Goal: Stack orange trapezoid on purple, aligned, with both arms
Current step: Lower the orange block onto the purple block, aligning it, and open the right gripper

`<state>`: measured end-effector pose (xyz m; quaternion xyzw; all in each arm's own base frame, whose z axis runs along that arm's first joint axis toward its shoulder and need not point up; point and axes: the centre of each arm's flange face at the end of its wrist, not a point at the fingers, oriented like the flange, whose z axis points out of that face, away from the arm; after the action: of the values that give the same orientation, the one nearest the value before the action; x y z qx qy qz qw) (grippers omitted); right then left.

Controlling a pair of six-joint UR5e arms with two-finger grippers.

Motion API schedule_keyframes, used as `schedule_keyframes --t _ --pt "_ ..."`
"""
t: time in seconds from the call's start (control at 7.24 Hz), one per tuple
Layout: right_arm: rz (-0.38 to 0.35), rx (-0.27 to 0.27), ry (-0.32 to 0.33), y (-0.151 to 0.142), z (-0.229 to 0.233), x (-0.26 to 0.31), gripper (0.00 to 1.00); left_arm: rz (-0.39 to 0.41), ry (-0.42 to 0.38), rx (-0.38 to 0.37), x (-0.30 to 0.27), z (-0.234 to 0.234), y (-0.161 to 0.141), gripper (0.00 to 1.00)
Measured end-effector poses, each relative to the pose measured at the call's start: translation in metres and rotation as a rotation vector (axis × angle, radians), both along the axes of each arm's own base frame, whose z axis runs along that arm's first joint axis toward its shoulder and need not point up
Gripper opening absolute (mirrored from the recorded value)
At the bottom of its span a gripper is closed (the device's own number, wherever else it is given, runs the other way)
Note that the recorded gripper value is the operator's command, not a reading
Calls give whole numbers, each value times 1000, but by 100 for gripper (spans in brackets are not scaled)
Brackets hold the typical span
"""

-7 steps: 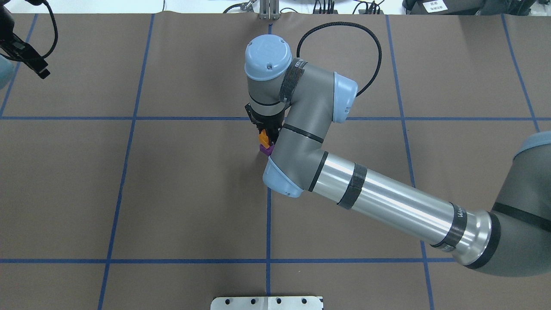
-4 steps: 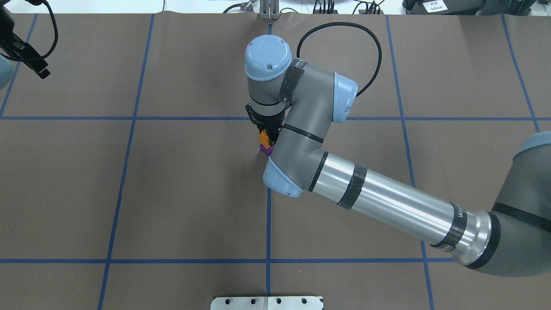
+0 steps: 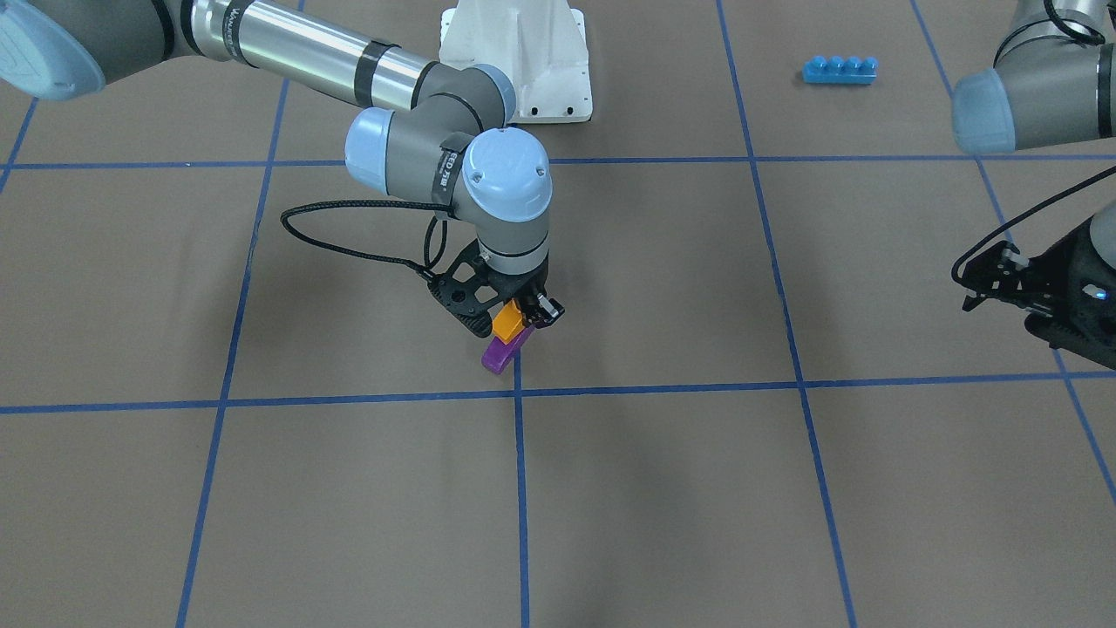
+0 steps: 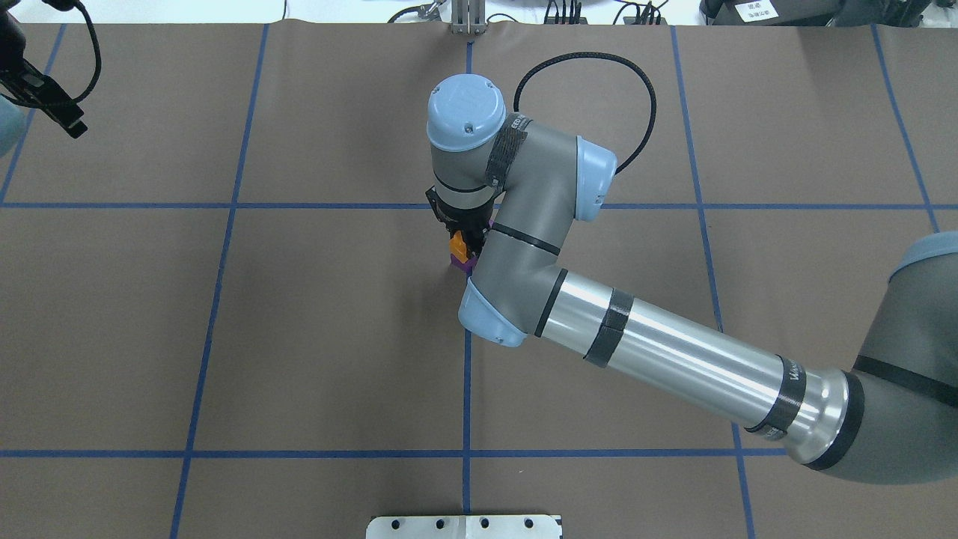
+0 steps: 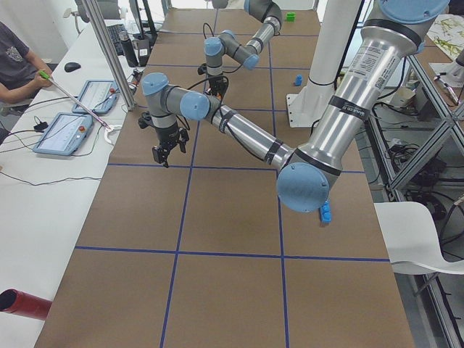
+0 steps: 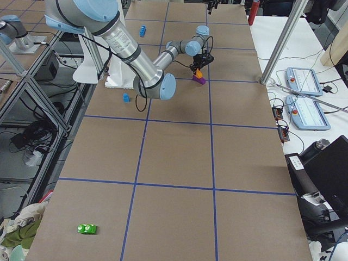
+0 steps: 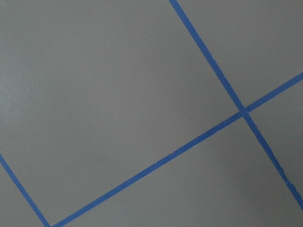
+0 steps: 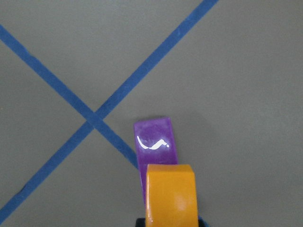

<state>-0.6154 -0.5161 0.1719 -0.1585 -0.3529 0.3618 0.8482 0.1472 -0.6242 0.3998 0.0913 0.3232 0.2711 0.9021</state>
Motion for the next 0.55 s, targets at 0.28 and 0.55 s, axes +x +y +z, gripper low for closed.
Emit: schedule_keyframes --t 0.28,0.55 --pt "-3 2 -1 1 2 -3 0 -1 1 1 0 -1 0 100" --pt "-7 6 -5 1 4 -4 100 -7 2 -2 1 -2 0 100"
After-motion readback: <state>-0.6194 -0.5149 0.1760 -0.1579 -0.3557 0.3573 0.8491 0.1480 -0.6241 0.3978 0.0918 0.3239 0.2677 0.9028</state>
